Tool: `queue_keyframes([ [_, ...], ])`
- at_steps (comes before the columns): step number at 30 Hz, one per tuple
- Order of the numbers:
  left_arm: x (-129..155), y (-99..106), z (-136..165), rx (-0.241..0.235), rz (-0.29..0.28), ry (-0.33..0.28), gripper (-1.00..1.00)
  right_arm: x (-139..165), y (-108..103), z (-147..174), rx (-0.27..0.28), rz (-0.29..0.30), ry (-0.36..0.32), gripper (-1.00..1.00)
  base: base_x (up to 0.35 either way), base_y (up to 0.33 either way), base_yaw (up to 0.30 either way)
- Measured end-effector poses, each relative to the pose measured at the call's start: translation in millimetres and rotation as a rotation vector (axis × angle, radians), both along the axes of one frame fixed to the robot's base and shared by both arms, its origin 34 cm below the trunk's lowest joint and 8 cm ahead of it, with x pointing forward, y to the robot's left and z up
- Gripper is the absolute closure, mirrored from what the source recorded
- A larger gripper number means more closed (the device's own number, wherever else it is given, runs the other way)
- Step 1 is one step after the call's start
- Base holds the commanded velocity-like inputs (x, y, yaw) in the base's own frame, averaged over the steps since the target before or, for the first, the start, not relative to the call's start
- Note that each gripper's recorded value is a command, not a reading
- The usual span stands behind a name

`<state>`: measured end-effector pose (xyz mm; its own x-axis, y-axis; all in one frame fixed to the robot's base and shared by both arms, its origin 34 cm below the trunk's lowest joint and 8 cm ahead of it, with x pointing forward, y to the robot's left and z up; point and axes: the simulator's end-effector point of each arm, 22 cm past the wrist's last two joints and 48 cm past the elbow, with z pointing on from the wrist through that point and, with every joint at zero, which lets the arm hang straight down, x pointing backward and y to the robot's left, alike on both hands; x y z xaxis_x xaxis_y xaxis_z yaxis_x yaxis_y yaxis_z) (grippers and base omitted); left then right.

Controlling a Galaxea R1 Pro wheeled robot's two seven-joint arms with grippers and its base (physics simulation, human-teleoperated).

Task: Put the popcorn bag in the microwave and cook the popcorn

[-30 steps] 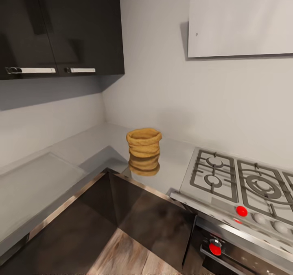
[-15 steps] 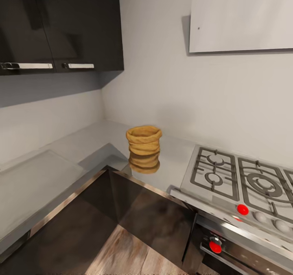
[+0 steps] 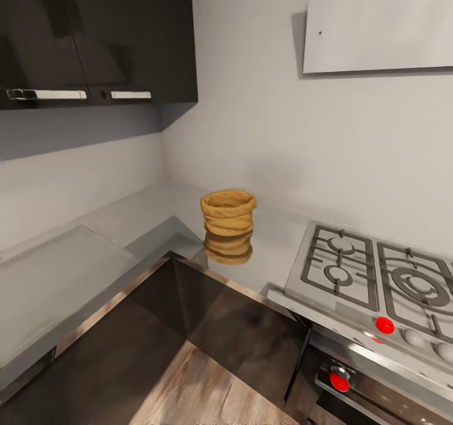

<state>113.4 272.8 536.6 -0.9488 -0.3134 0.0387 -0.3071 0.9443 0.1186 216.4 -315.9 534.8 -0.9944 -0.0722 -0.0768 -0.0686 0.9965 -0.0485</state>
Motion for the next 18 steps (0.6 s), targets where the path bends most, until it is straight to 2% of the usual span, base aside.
queue_keyframes([
  [9,-5.6,0.2,0.4,0.000,0.000,0.015,-1.00,-5.5,-0.4,-1.1,-0.001,0.000,0.014,-1.00,0.000,0.000,0.077],
  [18,-11.2,0.2,0.8,0.001,0.000,0.029,-1.00,-11.2,-0.6,-2.1,-0.001,0.000,0.029,-1.00,0.000,0.000,0.005],
])
